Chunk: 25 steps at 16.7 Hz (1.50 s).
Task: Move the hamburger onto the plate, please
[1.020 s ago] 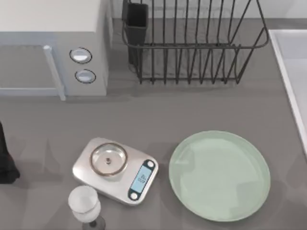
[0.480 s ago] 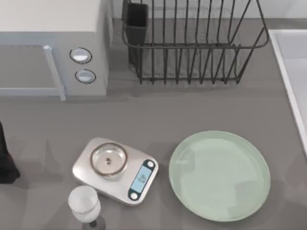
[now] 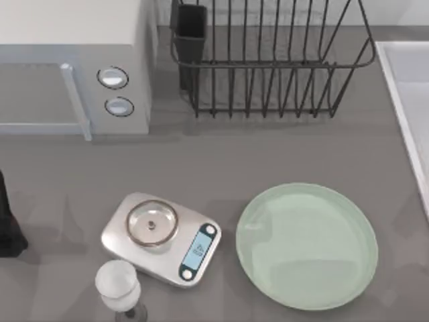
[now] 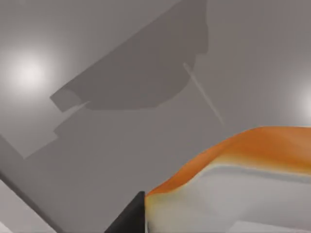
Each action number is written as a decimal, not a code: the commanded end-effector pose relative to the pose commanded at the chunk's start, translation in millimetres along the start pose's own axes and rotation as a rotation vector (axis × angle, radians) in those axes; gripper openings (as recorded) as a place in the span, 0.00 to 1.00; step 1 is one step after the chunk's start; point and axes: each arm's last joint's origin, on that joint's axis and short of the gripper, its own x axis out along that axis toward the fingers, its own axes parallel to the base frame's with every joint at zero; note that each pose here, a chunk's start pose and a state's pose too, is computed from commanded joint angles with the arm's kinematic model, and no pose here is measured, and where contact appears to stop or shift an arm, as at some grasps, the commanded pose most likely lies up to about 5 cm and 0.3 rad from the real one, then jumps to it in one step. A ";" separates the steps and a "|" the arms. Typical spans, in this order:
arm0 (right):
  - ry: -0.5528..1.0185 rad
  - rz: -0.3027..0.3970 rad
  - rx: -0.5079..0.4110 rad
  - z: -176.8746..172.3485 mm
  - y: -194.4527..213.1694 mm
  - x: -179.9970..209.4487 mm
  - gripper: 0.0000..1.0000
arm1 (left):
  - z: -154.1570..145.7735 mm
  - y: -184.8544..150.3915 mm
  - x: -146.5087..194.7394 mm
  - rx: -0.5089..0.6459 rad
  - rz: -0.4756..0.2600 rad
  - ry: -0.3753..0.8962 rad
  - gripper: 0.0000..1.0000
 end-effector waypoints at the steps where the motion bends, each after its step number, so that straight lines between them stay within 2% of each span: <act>1: -0.005 -0.008 0.001 -0.6 1.1 -9.3 0.00 | 0.0 0.0 0.0 0.000 0.000 0.000 1.00; 3: -0.015 -0.023 0.002 -1.5 2.9 -20.5 0.00 | 0.0 0.0 0.0 0.000 0.000 0.000 1.00; 8: -0.013 -0.019 0.001 -1.0 2.8 -19.8 0.00 | 0.0 0.0 0.0 0.000 0.000 0.000 1.00; 10: -0.009 -0.016 -0.051 4.7 1.3 -20.7 0.00 | 0.0 0.0 0.0 0.000 0.000 0.000 1.00; 12: -0.004 -0.011 -0.167 17.2 -0.9 -22.1 0.00 | 0.0 0.0 0.0 0.000 0.000 0.000 1.00; 14: 0.006 0.000 -0.347 36.3 -2.6 -22.8 0.00 | 0.0 0.0 0.0 0.000 0.000 0.000 1.00; 16: 0.018 0.017 -0.583 60.2 -1.9 -21.8 0.00 | 0.0 0.0 0.0 0.000 0.000 0.000 1.00; 22: 0.037 0.070 -1.456 144.3 24.0 -8.6 0.00 | 0.0 0.0 0.0 0.000 0.000 0.000 1.00; 25: 0.034 0.063 -1.830 181.4 47.6 -2.6 0.00 | 0.0 0.0 0.0 0.000 0.000 0.000 1.00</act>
